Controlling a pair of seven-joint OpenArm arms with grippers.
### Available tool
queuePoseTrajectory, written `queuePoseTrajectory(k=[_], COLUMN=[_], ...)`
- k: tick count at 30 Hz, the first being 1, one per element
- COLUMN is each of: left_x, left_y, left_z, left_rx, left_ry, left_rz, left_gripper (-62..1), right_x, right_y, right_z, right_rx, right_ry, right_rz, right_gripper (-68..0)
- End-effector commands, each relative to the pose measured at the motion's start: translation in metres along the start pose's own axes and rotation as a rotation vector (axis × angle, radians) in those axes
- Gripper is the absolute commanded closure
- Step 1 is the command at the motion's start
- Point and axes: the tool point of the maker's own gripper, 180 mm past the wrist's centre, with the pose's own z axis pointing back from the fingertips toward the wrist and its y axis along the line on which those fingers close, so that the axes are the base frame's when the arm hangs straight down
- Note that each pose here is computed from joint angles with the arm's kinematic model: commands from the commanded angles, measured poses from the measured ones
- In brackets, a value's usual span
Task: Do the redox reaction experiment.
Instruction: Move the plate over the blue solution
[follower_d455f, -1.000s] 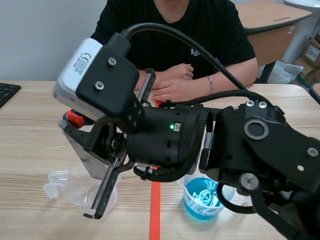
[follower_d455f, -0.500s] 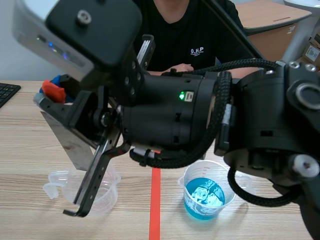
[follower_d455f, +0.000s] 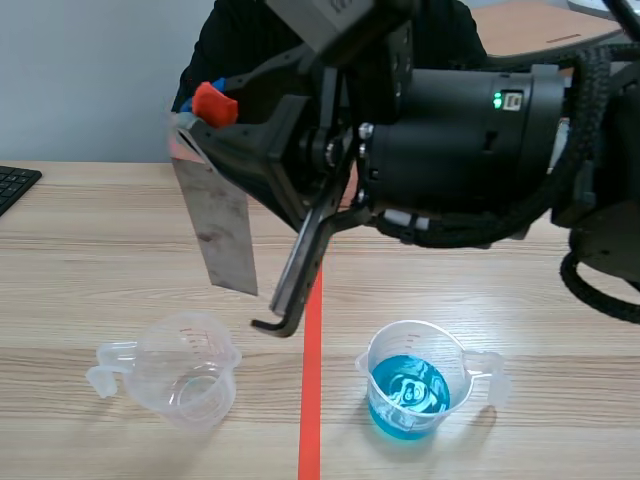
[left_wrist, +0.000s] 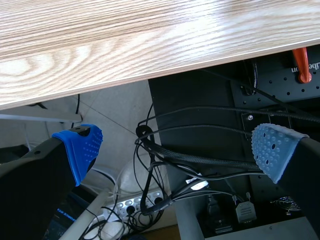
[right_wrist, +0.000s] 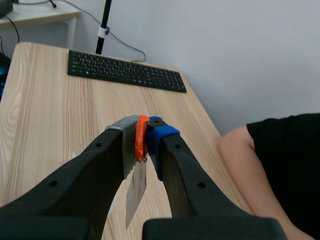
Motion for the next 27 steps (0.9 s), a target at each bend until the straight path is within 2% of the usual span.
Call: queuePoseTrajectory(k=[1,8,14,18,27], left_x=[0.004,0.004,0.004,0.004,0.004], left_y=[0.000,0.000,0.000,0.000,0.000], left_z=[0.001,0.001,0.001,0.001,0.001], left_rx=[-0.004,-0.004,-0.004,-0.004,-0.005], left_ry=[-0.014,-0.013,-0.013,-0.013,-0.013], left_rz=[-0.002,-0.002,-0.002,-0.002,-0.002], left_gripper=[-62.3,-62.3,-62.3,-62.3,-62.3], right_x=[0.008,0.000,0.002,0.005,0.009], right_y=[-0.005,-0.019,-0.028,-0.023,-0.010], right_z=[0.005,0.028,0.048,0.058,0.076], right_rx=[-0.009,-0.025,-0.058,-0.051,-0.075], right_ry=[-0.021,0.012,0.035,0.048,0.070], right_rz=[0.016,0.009,0.018,0.026,-0.001], right_gripper=[-1.5,-1.5,-1.5,-1.5,-1.5])
